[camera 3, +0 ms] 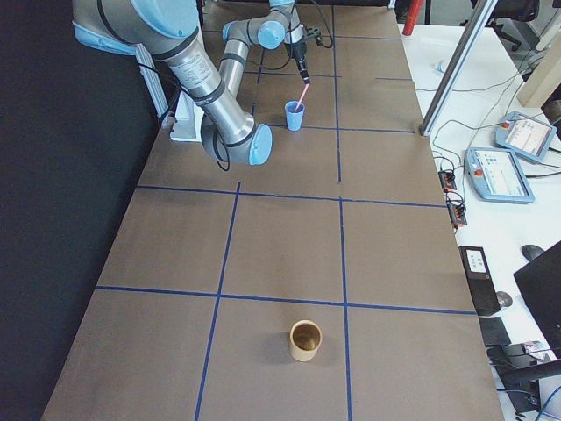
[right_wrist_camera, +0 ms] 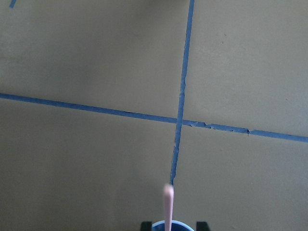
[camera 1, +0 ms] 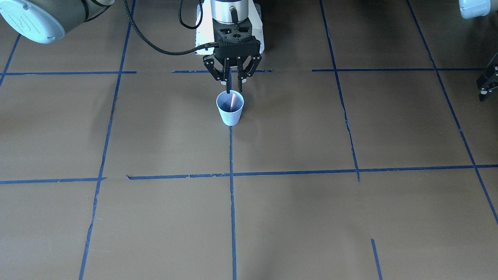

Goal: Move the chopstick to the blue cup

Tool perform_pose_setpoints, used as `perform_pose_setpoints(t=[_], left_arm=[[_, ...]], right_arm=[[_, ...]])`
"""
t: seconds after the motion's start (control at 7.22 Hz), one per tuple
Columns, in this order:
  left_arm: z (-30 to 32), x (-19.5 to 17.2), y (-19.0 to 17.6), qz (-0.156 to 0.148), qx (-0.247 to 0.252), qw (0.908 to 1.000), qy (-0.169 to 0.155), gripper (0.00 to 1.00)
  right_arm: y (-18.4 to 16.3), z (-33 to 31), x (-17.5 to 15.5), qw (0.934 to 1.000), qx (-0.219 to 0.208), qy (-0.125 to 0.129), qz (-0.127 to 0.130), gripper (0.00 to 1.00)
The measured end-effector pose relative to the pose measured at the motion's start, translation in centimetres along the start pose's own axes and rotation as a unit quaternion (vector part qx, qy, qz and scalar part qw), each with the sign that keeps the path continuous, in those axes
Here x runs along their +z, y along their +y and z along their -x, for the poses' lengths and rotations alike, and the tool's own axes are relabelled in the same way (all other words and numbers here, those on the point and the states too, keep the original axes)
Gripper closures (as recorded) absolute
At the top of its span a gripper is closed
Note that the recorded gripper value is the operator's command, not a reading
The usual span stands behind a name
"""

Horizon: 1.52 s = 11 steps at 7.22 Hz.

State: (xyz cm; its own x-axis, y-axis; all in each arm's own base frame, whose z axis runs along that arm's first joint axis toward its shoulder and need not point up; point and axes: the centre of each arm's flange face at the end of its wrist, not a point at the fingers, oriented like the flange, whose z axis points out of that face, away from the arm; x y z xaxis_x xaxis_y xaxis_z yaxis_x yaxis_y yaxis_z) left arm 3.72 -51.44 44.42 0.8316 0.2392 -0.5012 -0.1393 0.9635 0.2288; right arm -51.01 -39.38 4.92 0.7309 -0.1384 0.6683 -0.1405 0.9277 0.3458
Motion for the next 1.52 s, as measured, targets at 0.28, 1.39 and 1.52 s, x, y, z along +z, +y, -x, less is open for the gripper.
perform_pose_setpoints(t=[0.28, 1.39, 1.52], left_arm=[[0.0, 0.0, 0.0, 0.0, 0.0, 1.0, 0.0, 0.0], [9.5, 3.7, 4.5, 0.041, 0.001, 0.9971, 0.064, 0.0], [11.9, 4.5, 5.5, 0.045, 0.002, 0.9961, 0.076, 0.0]], right_arm=[[-0.3, -0.6, -0.5, 0.9999, 0.001, -0.003, -0.011, 0.0], [-8.6, -41.5, -5.0, 0.9917, -0.088, 0.031, 0.088, 0.0], [-7.9, -47.2, -4.7, 0.9891, -0.092, 0.044, 0.106, 0.0]])
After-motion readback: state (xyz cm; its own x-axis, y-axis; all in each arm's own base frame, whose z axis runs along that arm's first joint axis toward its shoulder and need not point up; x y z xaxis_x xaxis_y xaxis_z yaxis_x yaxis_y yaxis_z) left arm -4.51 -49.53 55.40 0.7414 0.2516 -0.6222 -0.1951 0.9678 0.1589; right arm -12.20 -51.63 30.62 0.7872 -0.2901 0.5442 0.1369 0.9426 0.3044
